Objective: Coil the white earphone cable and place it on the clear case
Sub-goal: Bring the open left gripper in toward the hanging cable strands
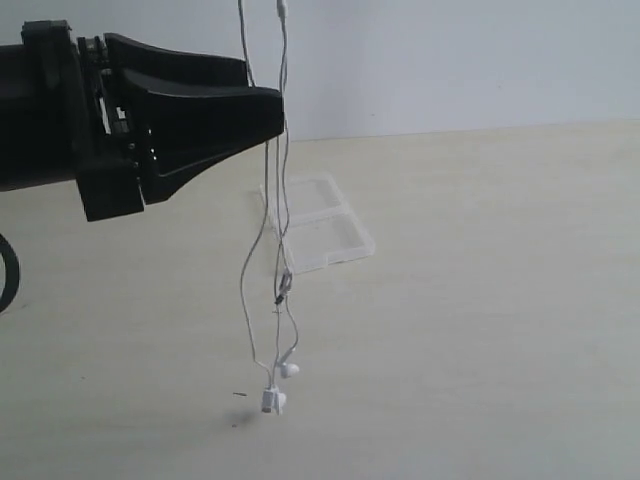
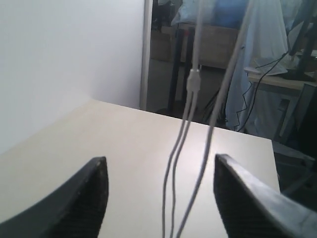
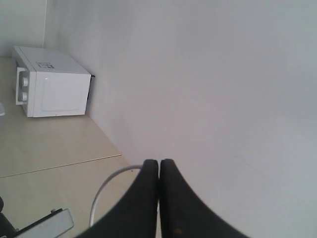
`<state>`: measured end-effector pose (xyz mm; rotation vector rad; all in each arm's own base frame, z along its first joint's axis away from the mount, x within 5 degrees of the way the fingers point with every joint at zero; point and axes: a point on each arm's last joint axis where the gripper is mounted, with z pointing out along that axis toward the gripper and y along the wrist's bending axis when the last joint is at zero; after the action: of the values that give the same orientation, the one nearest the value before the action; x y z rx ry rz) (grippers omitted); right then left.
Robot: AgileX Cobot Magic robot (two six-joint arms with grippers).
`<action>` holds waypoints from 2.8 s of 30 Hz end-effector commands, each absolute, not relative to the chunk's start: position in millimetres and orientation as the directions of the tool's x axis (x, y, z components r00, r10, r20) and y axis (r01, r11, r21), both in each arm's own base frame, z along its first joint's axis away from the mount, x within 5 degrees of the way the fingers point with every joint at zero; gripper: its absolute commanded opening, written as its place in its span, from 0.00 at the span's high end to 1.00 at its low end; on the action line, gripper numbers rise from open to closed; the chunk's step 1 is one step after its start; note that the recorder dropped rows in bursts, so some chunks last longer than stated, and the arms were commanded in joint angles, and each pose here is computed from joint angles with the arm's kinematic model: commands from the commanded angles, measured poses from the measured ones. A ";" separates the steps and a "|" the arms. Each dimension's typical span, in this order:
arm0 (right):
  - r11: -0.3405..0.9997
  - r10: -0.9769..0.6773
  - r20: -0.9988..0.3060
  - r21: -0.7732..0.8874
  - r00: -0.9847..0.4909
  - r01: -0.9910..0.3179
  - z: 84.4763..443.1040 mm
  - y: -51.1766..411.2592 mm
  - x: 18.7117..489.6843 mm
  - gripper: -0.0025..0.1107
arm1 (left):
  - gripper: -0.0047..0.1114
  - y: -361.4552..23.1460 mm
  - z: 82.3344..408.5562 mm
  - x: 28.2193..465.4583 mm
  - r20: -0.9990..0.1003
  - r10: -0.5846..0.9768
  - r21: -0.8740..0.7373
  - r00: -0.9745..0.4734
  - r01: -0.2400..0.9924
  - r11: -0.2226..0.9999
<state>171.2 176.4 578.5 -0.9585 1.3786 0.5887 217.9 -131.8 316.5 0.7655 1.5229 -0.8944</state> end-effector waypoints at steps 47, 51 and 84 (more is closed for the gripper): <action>0.537 -0.168 -0.967 -0.255 0.194 -0.804 581.6 178.5 177.1 0.98 | 0.43 -153.8 298.6 222.0 -0.987 0.062 -0.102 -0.150 0.872 0.479; 0.524 -0.145 -0.973 -0.228 0.178 -0.821 581.3 180.9 176.7 0.98 | 0.43 -153.7 298.9 222.2 -0.989 0.070 -0.080 -0.129 0.874 0.479; 0.492 -0.078 -0.978 -0.205 0.191 -0.846 591.1 180.7 169.2 0.98 | 0.59 -149.9 297.1 229.4 -0.987 0.061 -0.093 -0.151 0.828 0.554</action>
<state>171.4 183.7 584.8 -0.9383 1.3075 0.6808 228.7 -150.7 294.6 0.7875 1.5946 -0.8177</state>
